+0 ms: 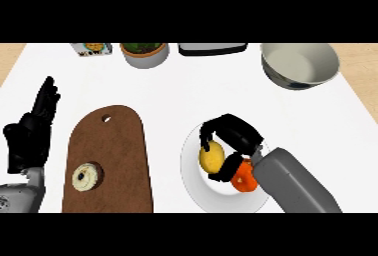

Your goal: Pick the lemon from the plate and place it in the bowl

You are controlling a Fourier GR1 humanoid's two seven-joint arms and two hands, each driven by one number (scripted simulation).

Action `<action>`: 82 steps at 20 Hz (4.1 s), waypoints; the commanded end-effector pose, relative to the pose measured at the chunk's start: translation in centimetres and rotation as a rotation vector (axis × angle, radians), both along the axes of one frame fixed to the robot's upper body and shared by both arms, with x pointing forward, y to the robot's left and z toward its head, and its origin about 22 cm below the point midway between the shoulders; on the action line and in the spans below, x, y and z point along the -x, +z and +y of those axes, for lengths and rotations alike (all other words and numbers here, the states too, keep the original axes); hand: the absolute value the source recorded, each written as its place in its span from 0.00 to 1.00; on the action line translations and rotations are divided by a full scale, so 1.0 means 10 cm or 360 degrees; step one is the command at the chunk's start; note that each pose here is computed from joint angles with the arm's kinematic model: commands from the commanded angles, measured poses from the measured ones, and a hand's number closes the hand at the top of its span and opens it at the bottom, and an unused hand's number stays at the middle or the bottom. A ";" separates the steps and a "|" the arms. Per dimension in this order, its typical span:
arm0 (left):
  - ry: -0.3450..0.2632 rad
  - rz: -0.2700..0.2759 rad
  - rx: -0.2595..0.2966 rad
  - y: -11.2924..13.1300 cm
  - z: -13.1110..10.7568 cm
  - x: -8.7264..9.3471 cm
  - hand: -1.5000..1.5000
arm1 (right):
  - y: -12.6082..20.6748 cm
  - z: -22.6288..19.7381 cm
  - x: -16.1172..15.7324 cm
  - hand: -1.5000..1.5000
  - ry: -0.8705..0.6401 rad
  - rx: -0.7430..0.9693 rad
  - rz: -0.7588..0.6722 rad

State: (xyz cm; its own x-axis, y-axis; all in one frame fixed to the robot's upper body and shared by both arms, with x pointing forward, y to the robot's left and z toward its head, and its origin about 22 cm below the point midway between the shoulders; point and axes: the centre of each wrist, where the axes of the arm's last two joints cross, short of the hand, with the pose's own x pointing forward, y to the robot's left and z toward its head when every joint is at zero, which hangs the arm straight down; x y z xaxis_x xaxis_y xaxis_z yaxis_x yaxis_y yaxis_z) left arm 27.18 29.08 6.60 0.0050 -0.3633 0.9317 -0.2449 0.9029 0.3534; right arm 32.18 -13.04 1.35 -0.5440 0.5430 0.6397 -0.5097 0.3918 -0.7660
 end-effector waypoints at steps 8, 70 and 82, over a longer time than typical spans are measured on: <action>-0.0060 -0.0031 0.0012 0.21 -0.08 -0.07 0.50 | 1.06 -0.55 0.45 1.00 -0.0840 -0.0270 -0.0266; -0.0276 -0.0104 0.0020 0.19 -0.42 -0.26 0.50 | 0.98 -3.80 -0.21 0.00 -0.1526 -0.1018 -0.0271; -0.0213 -0.0095 0.0042 0.07 -0.33 -0.22 0.50 | 0.68 -4.23 0.40 0.00 -0.1252 -0.1138 -0.0146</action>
State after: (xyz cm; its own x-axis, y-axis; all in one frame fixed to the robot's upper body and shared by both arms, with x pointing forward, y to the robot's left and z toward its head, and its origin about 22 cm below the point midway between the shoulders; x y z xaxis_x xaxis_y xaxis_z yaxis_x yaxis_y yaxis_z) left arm 29.33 25.28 8.06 -0.1095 -0.3365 0.9353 -0.1252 0.9381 0.3228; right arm 30.12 -54.29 9.43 -0.1965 0.3387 0.9202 0.2121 0.9309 -0.2974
